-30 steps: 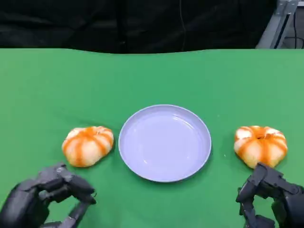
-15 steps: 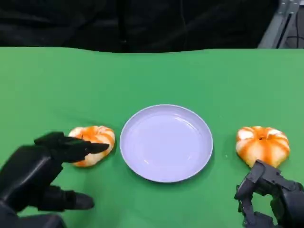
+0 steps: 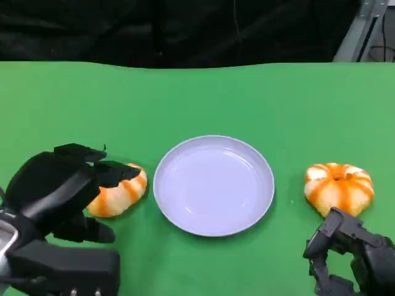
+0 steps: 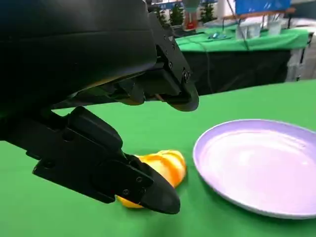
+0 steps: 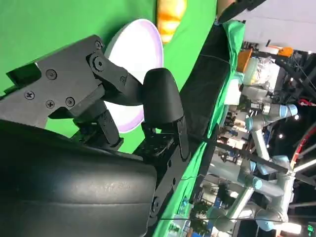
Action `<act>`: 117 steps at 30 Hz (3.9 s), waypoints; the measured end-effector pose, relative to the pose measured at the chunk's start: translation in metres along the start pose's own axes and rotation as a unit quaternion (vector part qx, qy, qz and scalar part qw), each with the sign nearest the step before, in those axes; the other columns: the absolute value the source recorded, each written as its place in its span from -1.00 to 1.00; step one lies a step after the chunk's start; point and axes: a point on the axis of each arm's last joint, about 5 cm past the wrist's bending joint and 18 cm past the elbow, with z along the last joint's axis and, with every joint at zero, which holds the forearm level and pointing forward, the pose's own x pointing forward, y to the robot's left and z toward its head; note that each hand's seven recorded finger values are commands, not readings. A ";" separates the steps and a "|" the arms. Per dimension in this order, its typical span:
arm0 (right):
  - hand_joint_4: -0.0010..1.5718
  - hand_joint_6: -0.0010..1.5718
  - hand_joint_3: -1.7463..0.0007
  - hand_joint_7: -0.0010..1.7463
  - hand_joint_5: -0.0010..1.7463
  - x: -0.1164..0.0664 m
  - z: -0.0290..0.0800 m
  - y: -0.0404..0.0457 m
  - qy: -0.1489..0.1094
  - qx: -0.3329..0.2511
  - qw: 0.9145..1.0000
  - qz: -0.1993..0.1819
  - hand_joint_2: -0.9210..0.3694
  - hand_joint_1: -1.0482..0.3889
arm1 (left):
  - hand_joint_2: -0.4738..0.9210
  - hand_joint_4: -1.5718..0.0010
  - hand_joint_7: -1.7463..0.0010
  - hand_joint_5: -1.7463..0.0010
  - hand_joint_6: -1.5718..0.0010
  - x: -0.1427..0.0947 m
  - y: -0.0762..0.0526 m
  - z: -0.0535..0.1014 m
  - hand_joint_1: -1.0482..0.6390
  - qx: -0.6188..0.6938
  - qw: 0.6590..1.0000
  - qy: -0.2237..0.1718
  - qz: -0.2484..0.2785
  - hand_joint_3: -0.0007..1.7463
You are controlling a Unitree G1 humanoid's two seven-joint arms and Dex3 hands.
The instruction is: Grasp the bread from the table and place it into the plate.
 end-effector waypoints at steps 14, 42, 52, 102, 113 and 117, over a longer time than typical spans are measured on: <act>0.02 -0.09 -0.18 0.82 1.00 0.000 0.000 0.0020 -0.003 0.000 1.000 -0.002 -0.50 0.22 | 0.95 0.45 1.00 0.98 0.29 0.038 -0.032 -0.014 -0.70 0.029 0.997 0.066 -0.033 -0.98; 0.02 -0.09 -0.18 0.82 1.00 0.000 0.003 0.0024 -0.008 0.003 1.000 -0.005 -0.51 0.24 | 1.00 0.49 0.99 0.99 0.32 0.065 -0.069 -0.013 -0.74 0.011 0.989 0.127 -0.073 -0.97; 0.03 -0.10 -0.20 0.83 1.00 0.000 0.004 0.0028 -0.010 0.002 1.000 -0.004 -0.51 0.27 | 1.00 0.48 0.99 0.99 0.30 0.067 -0.076 -0.015 -0.73 0.004 0.988 0.135 -0.079 -0.98; 0.04 -0.11 -0.26 0.86 1.00 -0.002 0.004 0.0026 -0.003 0.014 1.000 -0.006 -0.46 0.31 | 0.97 -0.01 -0.88 -1.00 0.13 0.066 -0.111 -0.008 0.28 -0.101 0.981 0.148 0.077 -0.76; 0.04 -0.11 -0.27 0.86 1.00 -0.001 0.004 0.0025 -0.004 0.014 1.000 -0.006 -0.45 0.31 | 0.57 0.01 -0.97 -1.00 0.16 0.080 -0.075 -0.010 0.25 -0.109 0.977 0.106 0.152 -0.15; 0.04 -0.11 -0.28 0.86 1.00 -0.001 0.004 0.0025 -0.006 0.015 1.000 -0.005 -0.45 0.30 | 0.52 0.01 -0.86 -1.00 0.09 0.086 -0.064 -0.002 0.22 -0.104 0.978 0.083 0.162 -0.08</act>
